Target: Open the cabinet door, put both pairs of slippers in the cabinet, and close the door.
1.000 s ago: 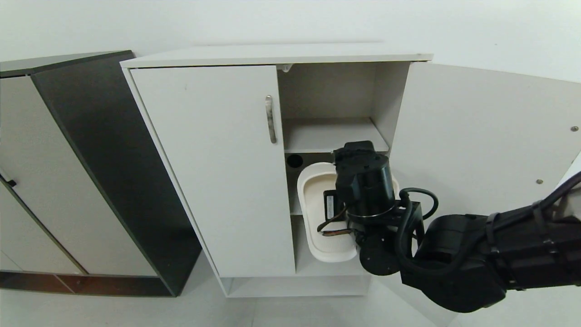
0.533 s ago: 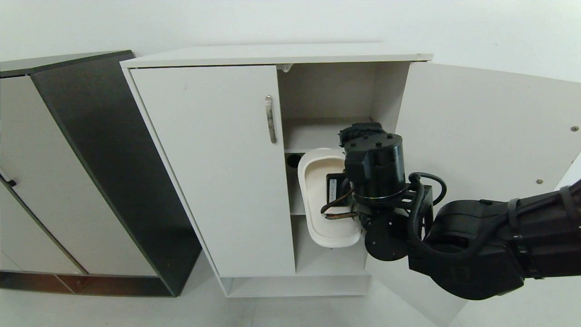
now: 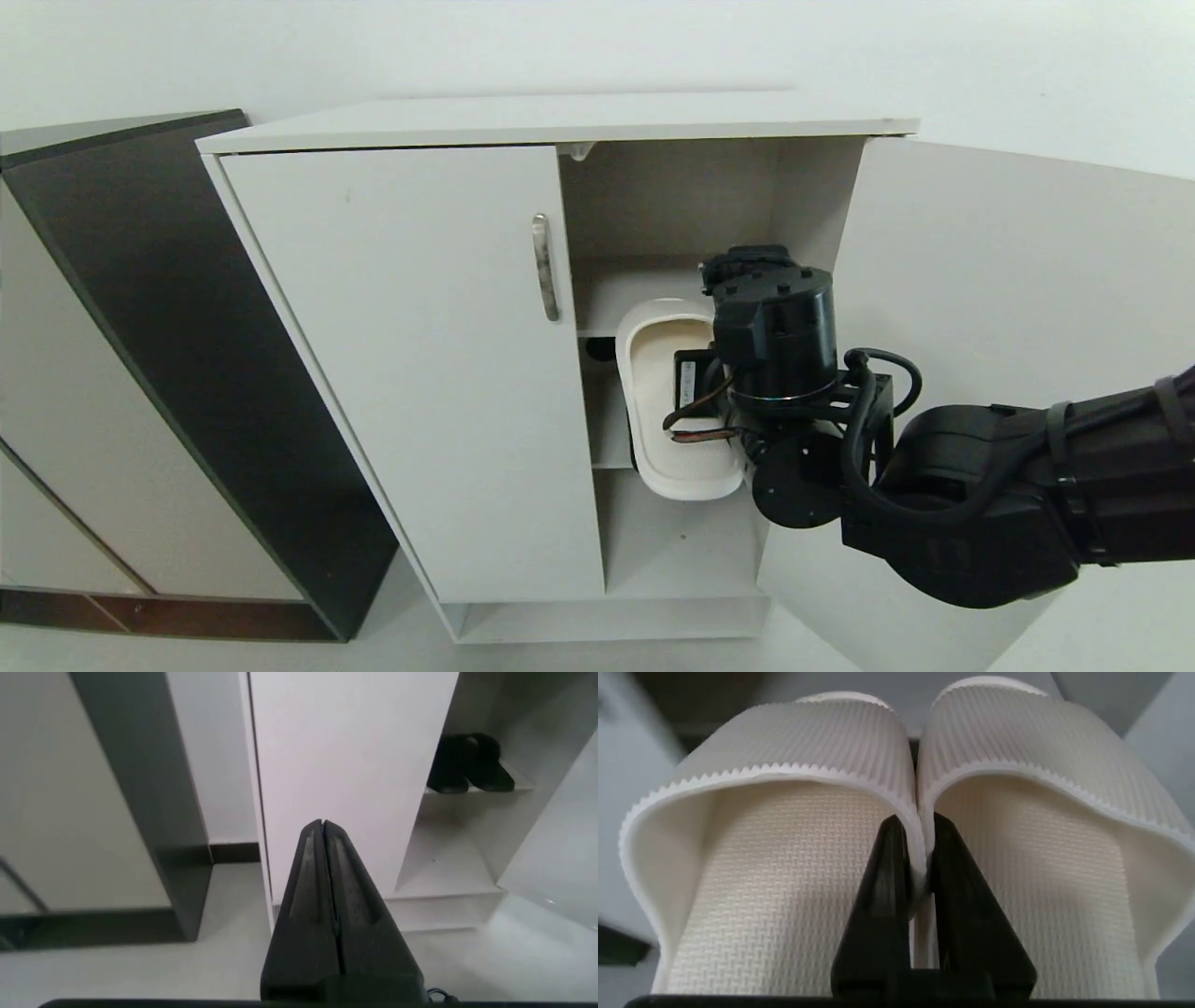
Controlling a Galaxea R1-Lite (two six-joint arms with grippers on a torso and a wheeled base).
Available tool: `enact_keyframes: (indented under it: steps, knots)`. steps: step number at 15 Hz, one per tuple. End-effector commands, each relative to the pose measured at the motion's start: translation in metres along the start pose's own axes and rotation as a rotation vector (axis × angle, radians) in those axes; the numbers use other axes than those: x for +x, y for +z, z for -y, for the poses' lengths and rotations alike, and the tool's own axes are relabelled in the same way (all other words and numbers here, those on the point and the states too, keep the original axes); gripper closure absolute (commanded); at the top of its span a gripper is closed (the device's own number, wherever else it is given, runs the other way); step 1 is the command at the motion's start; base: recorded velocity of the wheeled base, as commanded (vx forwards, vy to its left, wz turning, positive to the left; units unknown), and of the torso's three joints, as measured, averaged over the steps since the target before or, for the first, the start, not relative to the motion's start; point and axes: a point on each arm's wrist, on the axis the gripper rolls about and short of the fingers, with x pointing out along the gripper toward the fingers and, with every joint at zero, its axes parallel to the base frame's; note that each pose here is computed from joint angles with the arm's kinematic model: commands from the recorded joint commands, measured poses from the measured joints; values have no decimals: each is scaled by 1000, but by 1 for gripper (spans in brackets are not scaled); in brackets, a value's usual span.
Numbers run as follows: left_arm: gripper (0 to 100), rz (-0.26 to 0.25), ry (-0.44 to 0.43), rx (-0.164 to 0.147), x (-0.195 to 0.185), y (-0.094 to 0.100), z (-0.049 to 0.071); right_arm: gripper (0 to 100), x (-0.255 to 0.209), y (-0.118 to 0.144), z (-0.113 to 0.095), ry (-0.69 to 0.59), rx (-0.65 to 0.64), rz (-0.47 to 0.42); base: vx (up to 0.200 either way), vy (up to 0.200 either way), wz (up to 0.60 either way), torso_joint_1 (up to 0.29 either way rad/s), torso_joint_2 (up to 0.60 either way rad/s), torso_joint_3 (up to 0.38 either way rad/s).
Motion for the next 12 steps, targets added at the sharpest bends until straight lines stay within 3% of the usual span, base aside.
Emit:
enact_keyframes:
  steps: [1, 8, 12]
  knots:
    - [100, 0, 1, 0, 0, 0, 0, 100, 1, 0, 0, -4, 0, 0, 200, 0, 0, 2, -2, 2]
    - [100, 0, 1, 0, 0, 0, 0, 100, 12, -7, 5, -31, -14, -14, 200, 0, 0, 2, 2, 4]
    - [100, 0, 2, 0, 0, 0, 0, 100, 19, -11, 3, -38, -29, -21, 0, 0, 0, 0, 0, 0]
